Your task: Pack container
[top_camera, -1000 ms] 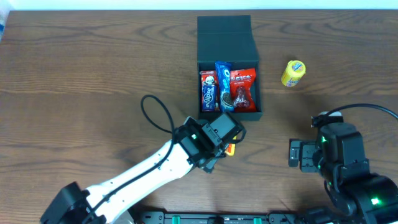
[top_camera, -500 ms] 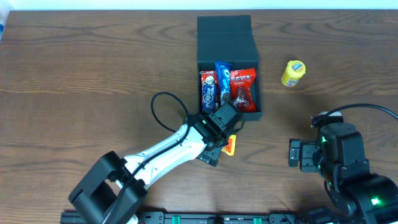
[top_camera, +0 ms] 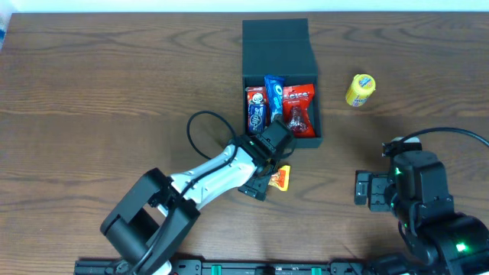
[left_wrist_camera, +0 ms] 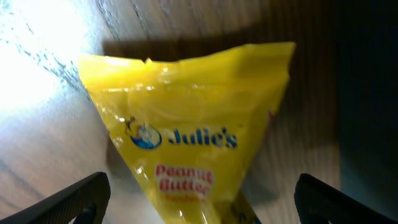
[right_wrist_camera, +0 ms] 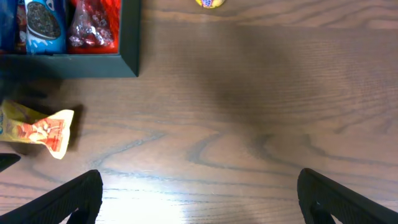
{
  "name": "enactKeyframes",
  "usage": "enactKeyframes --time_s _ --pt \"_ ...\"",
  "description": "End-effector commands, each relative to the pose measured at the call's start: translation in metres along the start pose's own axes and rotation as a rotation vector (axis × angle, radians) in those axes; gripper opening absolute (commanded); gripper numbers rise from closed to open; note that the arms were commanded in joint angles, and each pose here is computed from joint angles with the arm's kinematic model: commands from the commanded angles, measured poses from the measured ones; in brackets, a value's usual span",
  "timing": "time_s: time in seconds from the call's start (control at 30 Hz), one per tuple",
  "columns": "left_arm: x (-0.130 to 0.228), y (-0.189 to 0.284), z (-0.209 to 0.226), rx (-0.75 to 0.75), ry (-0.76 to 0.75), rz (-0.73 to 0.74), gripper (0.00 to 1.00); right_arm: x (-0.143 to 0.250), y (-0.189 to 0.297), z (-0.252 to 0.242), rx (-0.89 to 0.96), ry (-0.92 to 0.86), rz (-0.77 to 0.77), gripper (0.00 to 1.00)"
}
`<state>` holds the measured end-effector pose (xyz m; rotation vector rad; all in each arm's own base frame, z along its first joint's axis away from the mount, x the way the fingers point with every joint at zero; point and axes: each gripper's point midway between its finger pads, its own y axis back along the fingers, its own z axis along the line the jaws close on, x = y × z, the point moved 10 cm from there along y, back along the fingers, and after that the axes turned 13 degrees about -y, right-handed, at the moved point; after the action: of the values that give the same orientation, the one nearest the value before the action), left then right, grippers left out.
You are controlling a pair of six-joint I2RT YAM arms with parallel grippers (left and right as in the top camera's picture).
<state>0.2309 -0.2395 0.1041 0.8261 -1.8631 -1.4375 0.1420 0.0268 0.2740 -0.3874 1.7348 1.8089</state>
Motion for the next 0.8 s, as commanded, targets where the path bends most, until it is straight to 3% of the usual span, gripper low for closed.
enactKeyframes --time_s 0.0,0.13,0.57,0.77 --pt "-0.0023 -0.0081 0.0035 -0.032 0.020 0.003 0.96 -0.0008 0.0009 -0.0026 0.010 -0.007 -0.007 0.99" --pt "-0.0024 -0.0082 0.0036 -0.033 0.020 0.002 1.00 -0.0008 0.0009 -0.0026 0.010 -0.007 -0.007 0.99" --pt "-0.0003 -0.0083 0.0039 -0.034 0.016 0.013 0.60 -0.0008 0.0009 -0.0026 0.010 -0.007 -0.007 0.99" --pt "0.0000 -0.0083 0.0039 -0.035 0.015 0.013 0.50 -0.0008 0.0009 -0.0026 0.010 -0.007 -0.007 0.99"
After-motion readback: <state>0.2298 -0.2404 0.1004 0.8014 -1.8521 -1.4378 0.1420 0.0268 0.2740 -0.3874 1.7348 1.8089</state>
